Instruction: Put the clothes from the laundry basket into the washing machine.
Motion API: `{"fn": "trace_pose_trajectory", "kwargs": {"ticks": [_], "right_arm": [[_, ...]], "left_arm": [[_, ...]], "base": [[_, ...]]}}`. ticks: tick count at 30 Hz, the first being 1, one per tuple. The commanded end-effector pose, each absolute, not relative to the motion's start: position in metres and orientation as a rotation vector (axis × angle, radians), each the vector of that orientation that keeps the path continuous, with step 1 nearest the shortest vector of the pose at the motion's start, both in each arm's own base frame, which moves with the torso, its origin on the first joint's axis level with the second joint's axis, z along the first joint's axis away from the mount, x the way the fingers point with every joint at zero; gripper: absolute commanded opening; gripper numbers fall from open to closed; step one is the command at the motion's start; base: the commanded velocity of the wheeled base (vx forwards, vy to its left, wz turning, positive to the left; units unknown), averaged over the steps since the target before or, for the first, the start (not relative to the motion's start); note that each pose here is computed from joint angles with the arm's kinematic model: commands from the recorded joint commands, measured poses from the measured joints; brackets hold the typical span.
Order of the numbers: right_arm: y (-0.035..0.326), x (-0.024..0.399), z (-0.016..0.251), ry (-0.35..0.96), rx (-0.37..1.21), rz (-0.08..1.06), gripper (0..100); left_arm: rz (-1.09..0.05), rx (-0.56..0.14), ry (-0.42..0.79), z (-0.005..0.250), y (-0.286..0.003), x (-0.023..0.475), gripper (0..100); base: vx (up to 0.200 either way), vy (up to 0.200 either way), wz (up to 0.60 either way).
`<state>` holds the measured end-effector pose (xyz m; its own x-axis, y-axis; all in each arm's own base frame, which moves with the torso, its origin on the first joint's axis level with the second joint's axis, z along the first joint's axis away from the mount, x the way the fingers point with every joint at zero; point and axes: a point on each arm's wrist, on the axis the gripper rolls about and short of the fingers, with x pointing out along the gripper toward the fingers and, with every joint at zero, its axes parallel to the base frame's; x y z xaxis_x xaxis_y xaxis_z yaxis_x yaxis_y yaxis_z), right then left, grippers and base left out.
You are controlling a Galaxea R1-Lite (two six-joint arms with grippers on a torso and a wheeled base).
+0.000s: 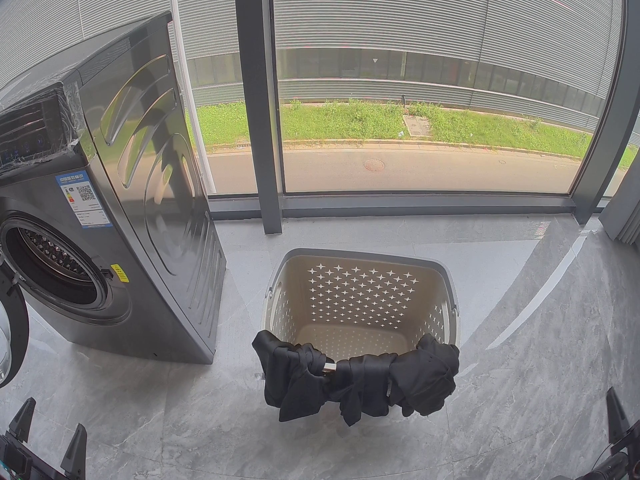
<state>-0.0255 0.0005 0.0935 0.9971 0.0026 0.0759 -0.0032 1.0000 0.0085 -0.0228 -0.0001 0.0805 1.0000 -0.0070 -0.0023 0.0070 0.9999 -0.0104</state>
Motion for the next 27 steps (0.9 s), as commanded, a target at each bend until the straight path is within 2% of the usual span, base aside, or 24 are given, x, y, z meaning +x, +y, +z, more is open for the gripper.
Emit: {"fn": "trace_pose_trajectory", "kwargs": {"ticks": [1, 2, 4, 9, 16, 21, 27], "right_arm": [[0.002, -0.035, 0.138, -0.164, -0.001, 0.085, 100], [0.002, -0.035, 0.138, -0.164, -0.001, 0.085, 100], [0.005, -0.02, 0.141, -0.04, 0.008, 0.209, 100], [0.008, 0.007, 0.144, 0.151, 0.051, 0.375, 100], [0.009, 0.055, 0.142, 0.382, 0.016, 0.423, 100], [0.02, 0.089, 0.134, 0.494, 0.015, 0.53, 100], [0.032, 0.123, 0.116, 0.573, 0.014, 0.558, 100]], "left_arm": [[-0.005, -0.008, 0.002, 0.075, 0.0, -0.023, 100], [-0.005, -0.008, 0.002, 0.075, 0.0, -0.023, 100], [-0.005, -0.008, 0.002, 0.075, 0.0, -0.023, 100], [-0.006, -0.009, 0.003, 0.075, 0.0, -0.023, 100], [-0.006, -0.009, 0.002, 0.075, 0.0, -0.023, 100], [-0.006, -0.009, 0.002, 0.075, 0.0, -0.023, 100], [-0.008, -0.011, 0.003, 0.075, 0.0, -0.023, 100]], "base": [[0.0, 0.0, 0.0], [0.0, 0.0, 0.0], [0.0, 0.0, 0.0], [0.0, 0.0, 0.0], [0.0, 0.0, 0.0], [0.0, 0.0, 0.0], [0.0, 0.0, 0.0]]}}
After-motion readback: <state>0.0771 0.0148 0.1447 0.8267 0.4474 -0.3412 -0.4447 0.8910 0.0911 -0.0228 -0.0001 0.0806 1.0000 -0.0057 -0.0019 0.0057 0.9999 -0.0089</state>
